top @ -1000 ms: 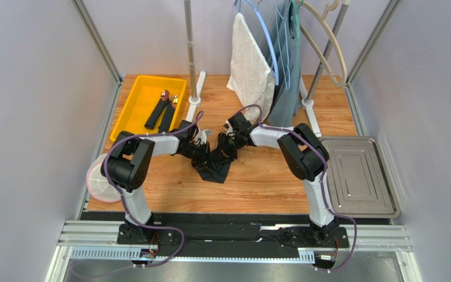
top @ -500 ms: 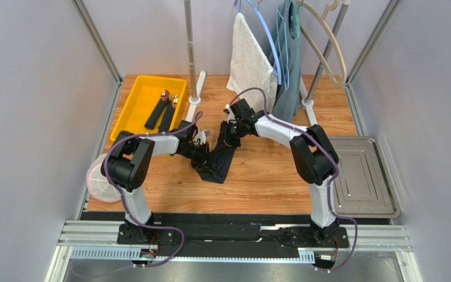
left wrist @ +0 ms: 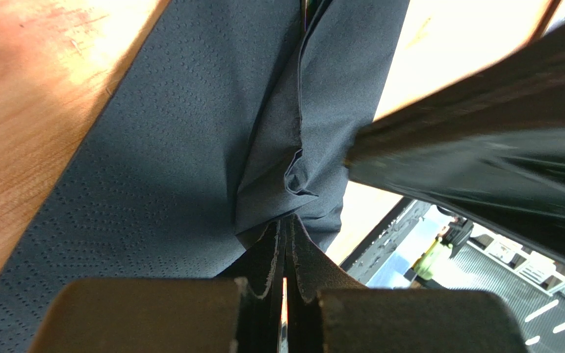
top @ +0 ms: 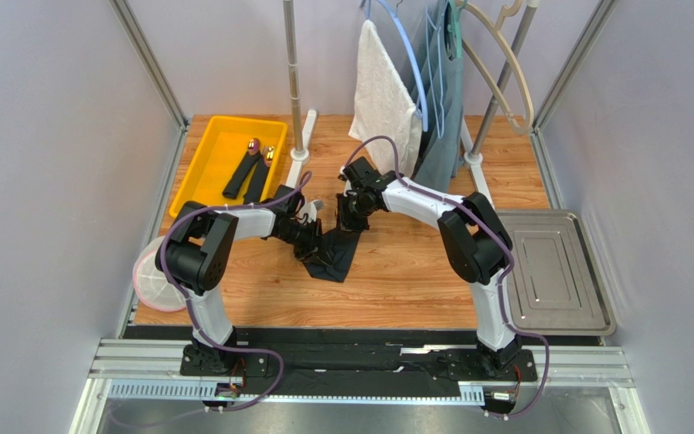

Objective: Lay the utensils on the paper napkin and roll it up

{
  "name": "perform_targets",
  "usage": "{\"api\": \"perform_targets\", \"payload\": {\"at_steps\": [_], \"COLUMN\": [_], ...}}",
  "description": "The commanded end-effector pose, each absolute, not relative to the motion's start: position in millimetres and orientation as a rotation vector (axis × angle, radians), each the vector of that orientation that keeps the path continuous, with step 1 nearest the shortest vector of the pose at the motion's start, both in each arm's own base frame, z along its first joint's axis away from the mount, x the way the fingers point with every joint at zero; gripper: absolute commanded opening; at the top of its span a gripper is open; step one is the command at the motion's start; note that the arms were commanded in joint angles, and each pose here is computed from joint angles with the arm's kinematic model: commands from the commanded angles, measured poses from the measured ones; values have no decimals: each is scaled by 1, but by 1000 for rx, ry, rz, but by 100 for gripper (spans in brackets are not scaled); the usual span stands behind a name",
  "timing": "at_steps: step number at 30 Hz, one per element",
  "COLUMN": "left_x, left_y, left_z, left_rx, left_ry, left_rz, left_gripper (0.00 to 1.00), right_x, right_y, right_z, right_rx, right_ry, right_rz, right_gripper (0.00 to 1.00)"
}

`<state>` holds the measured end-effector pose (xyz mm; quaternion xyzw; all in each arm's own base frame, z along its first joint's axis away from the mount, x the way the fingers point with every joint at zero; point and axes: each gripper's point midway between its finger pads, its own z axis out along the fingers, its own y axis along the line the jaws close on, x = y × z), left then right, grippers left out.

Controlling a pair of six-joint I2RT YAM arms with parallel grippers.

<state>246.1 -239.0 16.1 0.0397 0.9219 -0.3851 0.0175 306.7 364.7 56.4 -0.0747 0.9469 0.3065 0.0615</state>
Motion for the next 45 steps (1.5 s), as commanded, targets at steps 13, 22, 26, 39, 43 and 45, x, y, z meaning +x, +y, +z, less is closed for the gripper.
{"api": "perform_targets", "payload": {"at_steps": [13,22,26,39,43,45], "left_x": [248,266,274,253,256,261], "left_y": [-230,-225,-219,-238,-252,-253], "left_z": [2,41,80,80,73,60], "left_rx": [92,73,140,115,86,44], "left_ry": [2896,2732,2593,2586,2592,2620], "left_rz": [-1113,-1205,-1229,-1375,-1407,-1389], "left_gripper": [0,27,35,26,20,16], "right_x": [316,292,285,254,256,258], "right_y": [365,339,331,330,332,334], "right_z": [17,-16,-17,-16,-11,-9], "right_rx": [-244,-351,-464,-922,-1001,-1036], "right_ry": [2889,3012,3009,2951,2906,2885], "right_rz": [761,590,578,827,869,889], "right_gripper": [0,0,0,0,0,0]}}
